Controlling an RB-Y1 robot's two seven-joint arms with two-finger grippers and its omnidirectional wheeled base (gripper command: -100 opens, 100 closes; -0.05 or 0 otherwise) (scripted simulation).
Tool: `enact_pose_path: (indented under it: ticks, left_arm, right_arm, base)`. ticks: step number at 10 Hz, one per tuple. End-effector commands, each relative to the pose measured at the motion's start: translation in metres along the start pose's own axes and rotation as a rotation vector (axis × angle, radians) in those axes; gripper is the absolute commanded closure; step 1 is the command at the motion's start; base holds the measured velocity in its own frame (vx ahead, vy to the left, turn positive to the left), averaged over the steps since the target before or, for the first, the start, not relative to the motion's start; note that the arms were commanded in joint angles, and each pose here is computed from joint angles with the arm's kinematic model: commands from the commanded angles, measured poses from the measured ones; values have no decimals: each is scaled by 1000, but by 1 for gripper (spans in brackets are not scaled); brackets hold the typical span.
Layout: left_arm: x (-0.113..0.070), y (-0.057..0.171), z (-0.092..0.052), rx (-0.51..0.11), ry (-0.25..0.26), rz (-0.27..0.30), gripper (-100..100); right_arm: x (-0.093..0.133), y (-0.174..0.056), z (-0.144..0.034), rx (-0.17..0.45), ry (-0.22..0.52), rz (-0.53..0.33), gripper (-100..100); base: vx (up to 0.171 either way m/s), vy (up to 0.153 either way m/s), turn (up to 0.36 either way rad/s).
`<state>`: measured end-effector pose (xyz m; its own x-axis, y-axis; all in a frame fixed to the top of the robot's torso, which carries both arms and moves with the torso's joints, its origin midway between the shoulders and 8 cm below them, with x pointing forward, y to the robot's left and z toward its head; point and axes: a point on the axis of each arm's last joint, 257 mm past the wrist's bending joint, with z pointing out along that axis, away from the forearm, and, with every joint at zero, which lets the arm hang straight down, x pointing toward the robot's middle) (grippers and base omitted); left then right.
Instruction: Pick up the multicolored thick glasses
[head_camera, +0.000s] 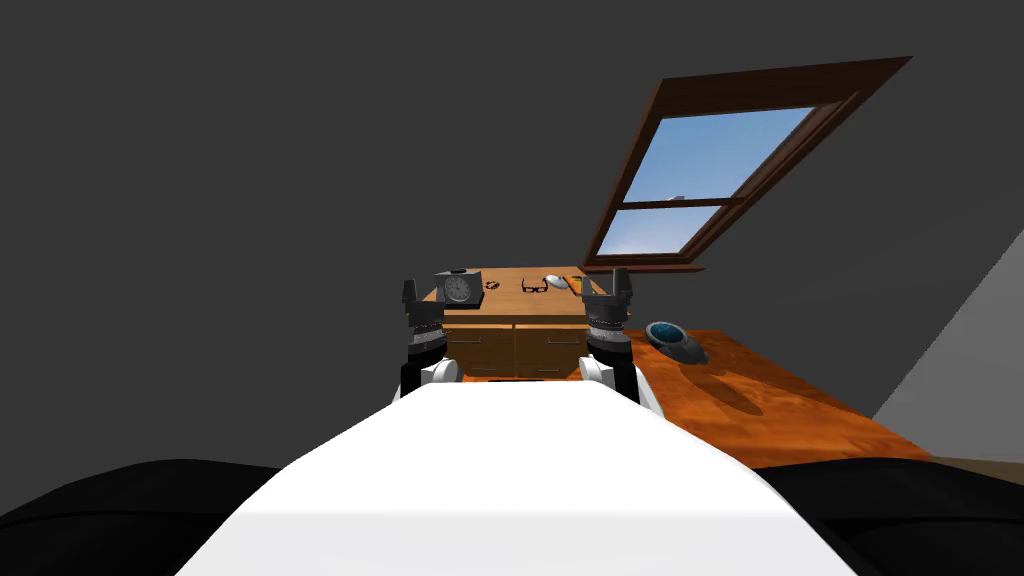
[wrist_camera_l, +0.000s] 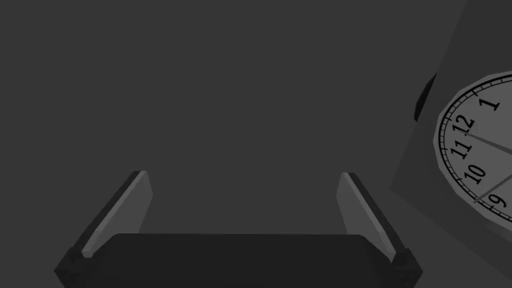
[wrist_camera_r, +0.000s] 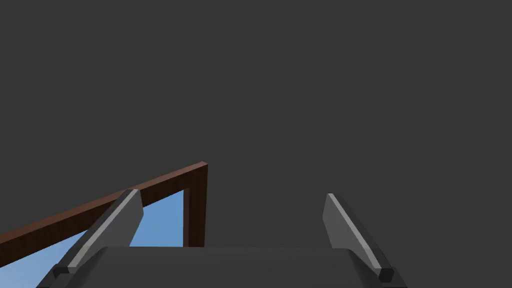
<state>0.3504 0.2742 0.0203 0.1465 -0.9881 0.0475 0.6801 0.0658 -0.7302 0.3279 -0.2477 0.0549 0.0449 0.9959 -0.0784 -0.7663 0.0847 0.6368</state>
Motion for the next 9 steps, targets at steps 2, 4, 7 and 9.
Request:
enact_pose_path:
  ticks: [2,4,7,9]
  left_arm:
    - [0,0,0,0,0,0,0]
    - [0,0,0,0,0,0,0]
    - [0,0,0,0,0,0,0]
    - [0,0,0,0,0,0,0]
  right_arm:
    - [9,-7,7,13,54,-19,-100]
    - [16,-14,14,26,95,-39,-100]
    - [24,-19,18,36,148,-63,-100]
    - [30,-24,22,47,187,-84,-100]
  base:
    - [-36,-19,130]
    - [-46,-27,136]
    - [-23,-16,86]
    - [-23,-20,99]
